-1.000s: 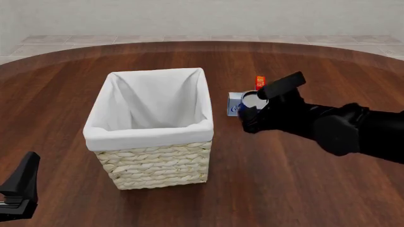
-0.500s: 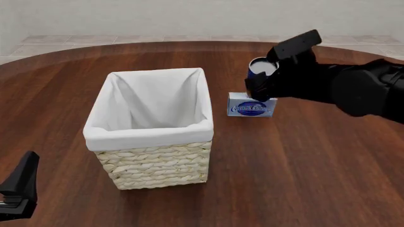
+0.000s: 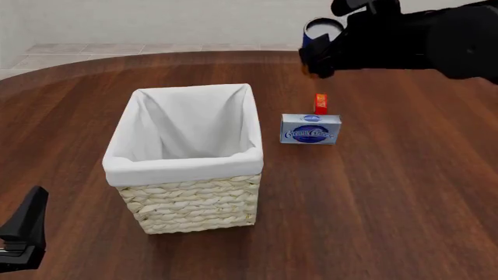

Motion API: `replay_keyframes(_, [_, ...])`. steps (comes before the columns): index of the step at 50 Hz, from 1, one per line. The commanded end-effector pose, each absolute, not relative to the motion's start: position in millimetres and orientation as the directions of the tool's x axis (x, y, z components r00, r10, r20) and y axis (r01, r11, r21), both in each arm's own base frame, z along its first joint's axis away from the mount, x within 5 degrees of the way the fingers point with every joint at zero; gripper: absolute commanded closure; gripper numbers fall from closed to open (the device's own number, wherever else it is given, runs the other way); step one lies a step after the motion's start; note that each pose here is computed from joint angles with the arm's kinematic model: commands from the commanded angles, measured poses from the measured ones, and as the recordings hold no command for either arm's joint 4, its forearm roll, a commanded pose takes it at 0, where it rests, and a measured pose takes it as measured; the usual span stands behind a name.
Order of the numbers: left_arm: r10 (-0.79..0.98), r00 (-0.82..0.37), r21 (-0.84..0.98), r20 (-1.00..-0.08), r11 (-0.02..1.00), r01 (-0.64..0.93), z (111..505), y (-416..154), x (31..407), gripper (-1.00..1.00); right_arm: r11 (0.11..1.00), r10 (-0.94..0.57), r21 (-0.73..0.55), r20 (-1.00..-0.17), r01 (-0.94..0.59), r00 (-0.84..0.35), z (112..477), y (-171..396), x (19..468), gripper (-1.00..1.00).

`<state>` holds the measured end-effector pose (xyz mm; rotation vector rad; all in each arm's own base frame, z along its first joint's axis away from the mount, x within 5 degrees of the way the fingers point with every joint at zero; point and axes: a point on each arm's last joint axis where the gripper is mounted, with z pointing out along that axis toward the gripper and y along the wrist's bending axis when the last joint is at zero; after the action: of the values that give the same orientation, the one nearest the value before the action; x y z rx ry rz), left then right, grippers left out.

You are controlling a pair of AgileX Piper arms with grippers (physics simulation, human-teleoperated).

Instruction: Pick up the alphabet soup and put it in the basket.

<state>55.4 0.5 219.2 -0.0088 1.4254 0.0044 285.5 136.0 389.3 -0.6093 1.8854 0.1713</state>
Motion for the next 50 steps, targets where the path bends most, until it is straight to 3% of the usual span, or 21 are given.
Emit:
replay_keyframes(1, [-0.003, 0.146, -0.004, -0.989, 1.000, -0.005, 219.3, 0.3, 55.4, -1.00, 0.843, -0.315, -0.156, -0.919, -0.516, -0.237, 416.5, 149.6, 282.0, 1.00])
replay_keyframes(14, [-0.007, 0.150, -0.008, -0.989, 1.000, -0.005, 219.6, 0.4, 55.4, -1.00, 0.820, -0.294, -0.116, -0.925, -0.560, -0.240, 439.3, 174.1, 281.6, 1.00])
replay_keyframes(50, [-0.009, 0.153, -0.009, -0.988, 1.000, -0.002, 219.8, 0.2, 55.3, -1.00, 0.752, -0.294, -0.075, -0.928, -0.655, -0.231, 443.2, 232.5, 283.6, 1.00])
